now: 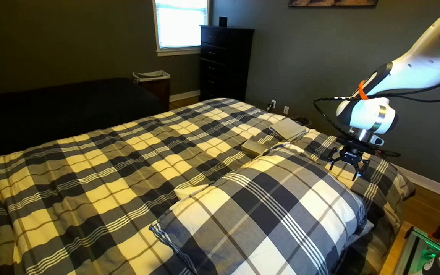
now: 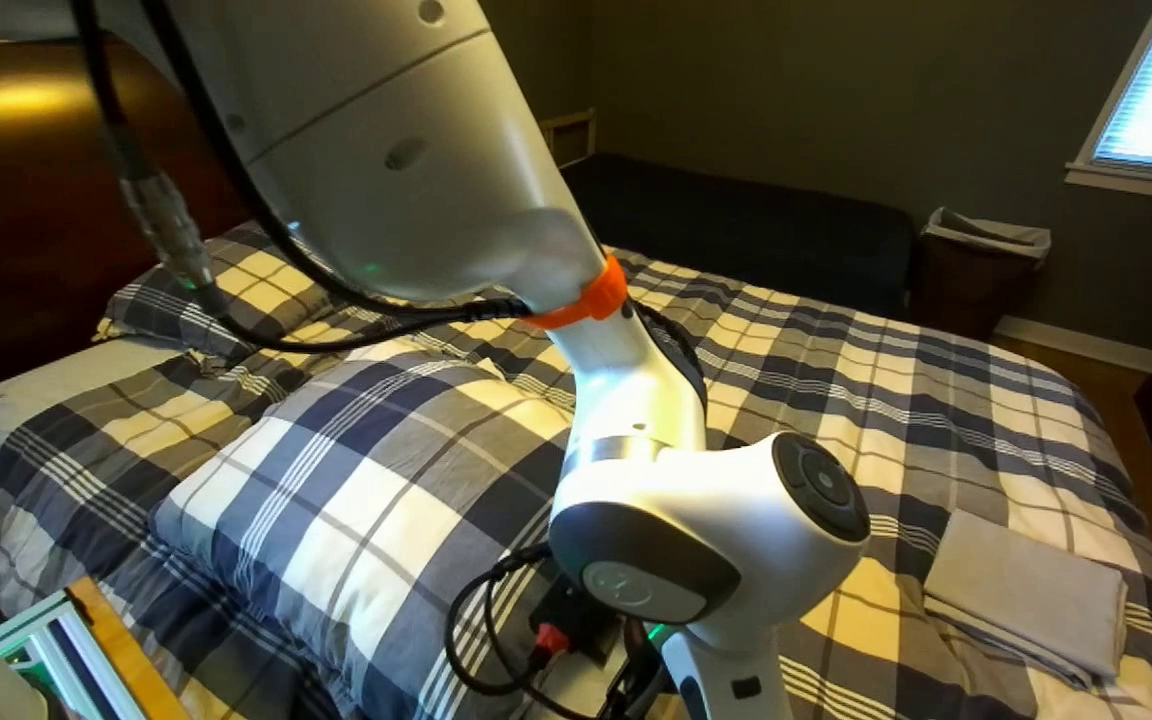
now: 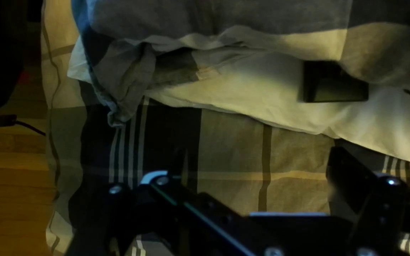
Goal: Put the remote on the bed
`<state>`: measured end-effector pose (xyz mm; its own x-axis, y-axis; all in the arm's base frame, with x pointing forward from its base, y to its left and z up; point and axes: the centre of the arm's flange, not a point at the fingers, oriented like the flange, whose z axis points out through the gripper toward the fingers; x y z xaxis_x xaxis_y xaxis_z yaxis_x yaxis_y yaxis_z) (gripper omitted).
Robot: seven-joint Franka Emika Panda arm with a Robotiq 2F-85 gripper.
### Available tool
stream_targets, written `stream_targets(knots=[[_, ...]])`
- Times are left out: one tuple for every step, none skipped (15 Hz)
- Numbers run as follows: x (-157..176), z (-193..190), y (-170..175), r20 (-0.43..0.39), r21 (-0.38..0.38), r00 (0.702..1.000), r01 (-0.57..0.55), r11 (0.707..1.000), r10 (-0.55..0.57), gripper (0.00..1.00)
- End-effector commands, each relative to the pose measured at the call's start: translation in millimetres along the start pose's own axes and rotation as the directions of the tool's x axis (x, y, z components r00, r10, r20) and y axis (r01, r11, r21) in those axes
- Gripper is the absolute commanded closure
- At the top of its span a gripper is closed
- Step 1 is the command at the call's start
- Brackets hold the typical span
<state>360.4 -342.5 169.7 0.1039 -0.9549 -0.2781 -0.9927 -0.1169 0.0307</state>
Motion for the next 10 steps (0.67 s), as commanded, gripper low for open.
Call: stream_targets(knots=[[21, 24, -16, 0.015, 0.023, 0.999, -0.045, 0.999, 0.044, 0.0], [22, 29, -20, 0.018, 0.026, 0.998, -0.053, 0.998, 0.053, 0.0], [23, 33, -25, 0.022, 0.032, 0.998, -0.055, 0.998, 0.054, 0.0], [23, 37, -30, 0.025, 0.042, 0.998, -0.061, 0.997, 0.06, 0.0], [21, 42, -36, 0.051, 0.078, 0.997, -0.064, 0.995, 0.06, 0.0], [19, 46, -40, 0.062, 0.081, 0.996, -0.068, 0.994, 0.063, 0.0], [17, 50, -46, 0.066, 0.085, 0.996, -0.071, 0.994, 0.065, 0.0], [16, 55, -50, 0.074, 0.09, 0.995, -0.072, 0.993, 0.066, 0.0], [15, 58, -54, 0.081, 0.091, 0.994, -0.074, 0.993, 0.067, 0.0], [13, 62, -58, 0.089, 0.091, 0.994, -0.071, 0.993, 0.063, 0.0]])
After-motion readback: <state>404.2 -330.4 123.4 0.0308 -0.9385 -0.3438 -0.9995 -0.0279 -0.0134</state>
